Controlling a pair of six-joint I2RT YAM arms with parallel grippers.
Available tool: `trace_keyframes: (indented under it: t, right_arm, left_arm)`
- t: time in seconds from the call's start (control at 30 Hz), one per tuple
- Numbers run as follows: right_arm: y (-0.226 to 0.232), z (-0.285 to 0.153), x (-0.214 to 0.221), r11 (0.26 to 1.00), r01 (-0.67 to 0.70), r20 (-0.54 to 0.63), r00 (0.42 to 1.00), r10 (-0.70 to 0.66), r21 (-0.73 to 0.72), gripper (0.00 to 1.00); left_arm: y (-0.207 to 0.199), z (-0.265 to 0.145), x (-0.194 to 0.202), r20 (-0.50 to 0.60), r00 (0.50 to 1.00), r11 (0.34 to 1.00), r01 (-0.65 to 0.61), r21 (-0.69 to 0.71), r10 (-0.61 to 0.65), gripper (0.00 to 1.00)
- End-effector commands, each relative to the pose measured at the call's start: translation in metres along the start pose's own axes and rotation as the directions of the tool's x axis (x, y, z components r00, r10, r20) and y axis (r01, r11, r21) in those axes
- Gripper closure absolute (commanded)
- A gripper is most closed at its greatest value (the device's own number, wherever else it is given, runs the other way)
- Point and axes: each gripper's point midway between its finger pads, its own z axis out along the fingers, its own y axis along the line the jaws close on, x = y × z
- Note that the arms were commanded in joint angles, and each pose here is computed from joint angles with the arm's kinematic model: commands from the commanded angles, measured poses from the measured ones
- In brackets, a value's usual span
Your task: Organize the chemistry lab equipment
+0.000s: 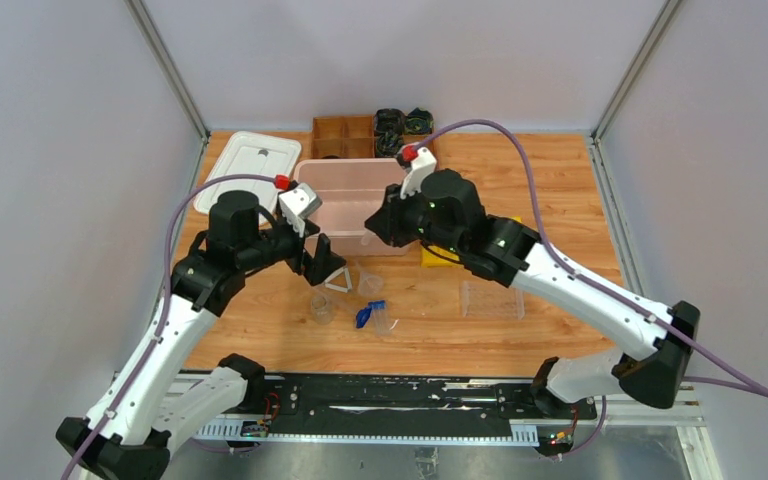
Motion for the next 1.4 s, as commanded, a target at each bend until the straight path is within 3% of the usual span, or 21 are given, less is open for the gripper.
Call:
trace_keyframes:
  t: [0.0,0.13,0.3,0.47,0.8,1.1,1.37]
  right_arm:
    - [-0.059,-0.034,0.006,0.973,0.108,-0.019,0.994,-0.106,0.203,1.0]
    - [-0.101,-0.061,0.03,0.931,0.165,-0.088,0.986,-0.145,0.324,1.0]
    - [-0.144,-0.088,0.065,0.873,0.199,-0.145,0.978,-0.149,0.446,1.0]
    - [-0.173,-0.104,0.089,0.822,0.213,-0.17,0.975,-0.144,0.528,1.0]
    - [-0.194,-0.103,0.114,0.788,0.231,-0.172,0.972,-0.16,0.571,1.0]
    - [-0.197,-0.1,0.123,0.808,0.212,-0.098,0.977,-0.19,0.55,1.0]
    - [-0.216,-0.101,0.144,0.751,0.222,-0.168,0.974,-0.15,0.622,1.0]
  left_arm:
    - [0.012,0.0,0.013,-0.148,0.988,0.998,0.029,-0.053,-0.037,0.0]
    - [0.023,0.001,0.029,-0.232,0.969,0.993,0.069,-0.096,-0.09,0.0]
    - [0.042,0.002,0.023,-0.222,0.962,0.982,0.13,-0.134,-0.158,0.0]
    - [0.06,0.0,0.015,-0.227,0.962,0.978,0.113,-0.176,-0.152,0.0]
    - [0.065,-0.003,0.027,-0.277,0.944,0.97,0.12,-0.21,-0.177,0.0]
    - [0.063,-0.009,0.03,-0.278,0.948,0.973,0.094,-0.212,-0.152,0.0]
    - [0.059,-0.008,0.028,-0.272,0.948,0.974,0.114,-0.198,-0.166,0.0]
